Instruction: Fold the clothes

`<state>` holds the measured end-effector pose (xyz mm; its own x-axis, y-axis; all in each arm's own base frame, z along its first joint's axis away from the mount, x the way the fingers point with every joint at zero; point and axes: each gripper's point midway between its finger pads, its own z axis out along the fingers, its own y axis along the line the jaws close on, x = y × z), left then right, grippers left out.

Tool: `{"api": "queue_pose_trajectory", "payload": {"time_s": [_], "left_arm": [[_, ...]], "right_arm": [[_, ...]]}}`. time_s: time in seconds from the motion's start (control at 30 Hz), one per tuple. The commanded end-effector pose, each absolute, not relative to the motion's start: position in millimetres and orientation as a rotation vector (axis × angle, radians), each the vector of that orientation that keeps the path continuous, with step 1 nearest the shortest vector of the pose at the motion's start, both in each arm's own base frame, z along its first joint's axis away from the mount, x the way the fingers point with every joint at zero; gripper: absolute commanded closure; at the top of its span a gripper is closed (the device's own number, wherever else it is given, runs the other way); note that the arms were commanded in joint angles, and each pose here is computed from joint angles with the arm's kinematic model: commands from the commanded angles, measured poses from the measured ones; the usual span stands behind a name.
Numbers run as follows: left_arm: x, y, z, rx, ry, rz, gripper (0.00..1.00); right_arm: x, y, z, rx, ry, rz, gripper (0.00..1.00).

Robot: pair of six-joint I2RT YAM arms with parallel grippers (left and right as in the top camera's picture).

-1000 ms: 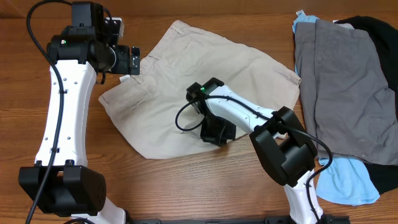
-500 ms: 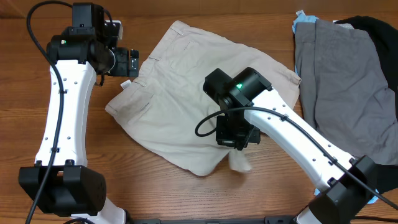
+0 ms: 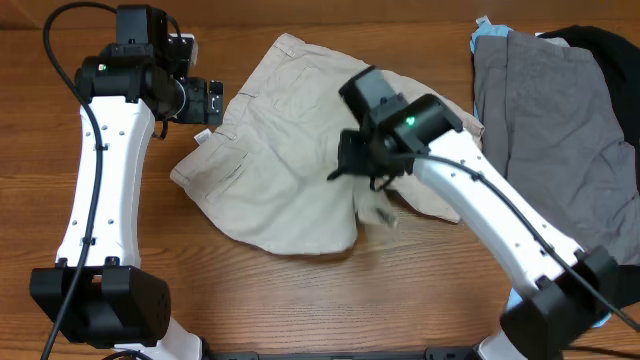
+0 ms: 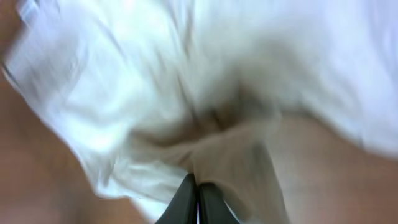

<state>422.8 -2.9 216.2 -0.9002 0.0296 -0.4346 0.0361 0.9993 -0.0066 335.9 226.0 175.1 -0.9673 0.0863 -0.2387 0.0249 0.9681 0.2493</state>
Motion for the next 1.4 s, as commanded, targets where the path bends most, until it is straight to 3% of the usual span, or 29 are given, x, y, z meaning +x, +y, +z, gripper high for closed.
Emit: {"api": "queue_pose_trajectory", "payload": {"time_s": [0.0, 0.1, 0.13, 0.2, 0.23, 0.43, 0.57, 0.77, 0.97, 1.17, 1.37], "left_arm": [[426, 0, 226, 0.028, 2.661, -0.015, 0.00], [426, 0, 225, 0.028, 2.664, -0.015, 0.00], [426, 0, 225, 0.028, 2.665, -0.015, 0.00], [427, 0, 223, 0.028, 2.669, -0.015, 0.00], [427, 0, 222, 0.028, 2.671, -0.015, 0.00], [427, 0, 219, 0.028, 2.681, -0.016, 0.00], [427, 0, 219, 0.028, 2.681, -0.015, 0.00], [429, 0, 220, 0.027, 2.673, -0.015, 0.00], [431, 0, 221, 0.027, 2.663, -0.015, 0.00], [431, 0, 221, 0.026, 2.662, -0.015, 0.00], [432, 0, 221, 0.026, 2.659, -0.015, 0.00]], "right_arm": [[384, 224, 160, 0.030, 2.782, 0.353, 0.96], [414, 234, 146, 0.004, 2.725, 0.438, 0.92], [425, 235, 141, 0.015, 2.709, 0.458, 0.71], [432, 231, 138, 0.037, 2.703, 0.481, 0.02], [432, 229, 138, 0.045, 2.710, 0.495, 0.00], [384, 219, 195, 0.084, 2.773, 0.635, 0.00], [332, 178, 200, 0.344, 2.925, 0.440, 0.00], [279, 168, 174, 0.518, 3.149, 0.350, 0.07], [264, 169, 116, 0.282, 3.171, 0.126, 0.14], [235, 187, 67, 0.359, 3.243, 0.222, 0.24], [239, 192, 57, 0.200, 3.222, 0.273, 0.24]]}}
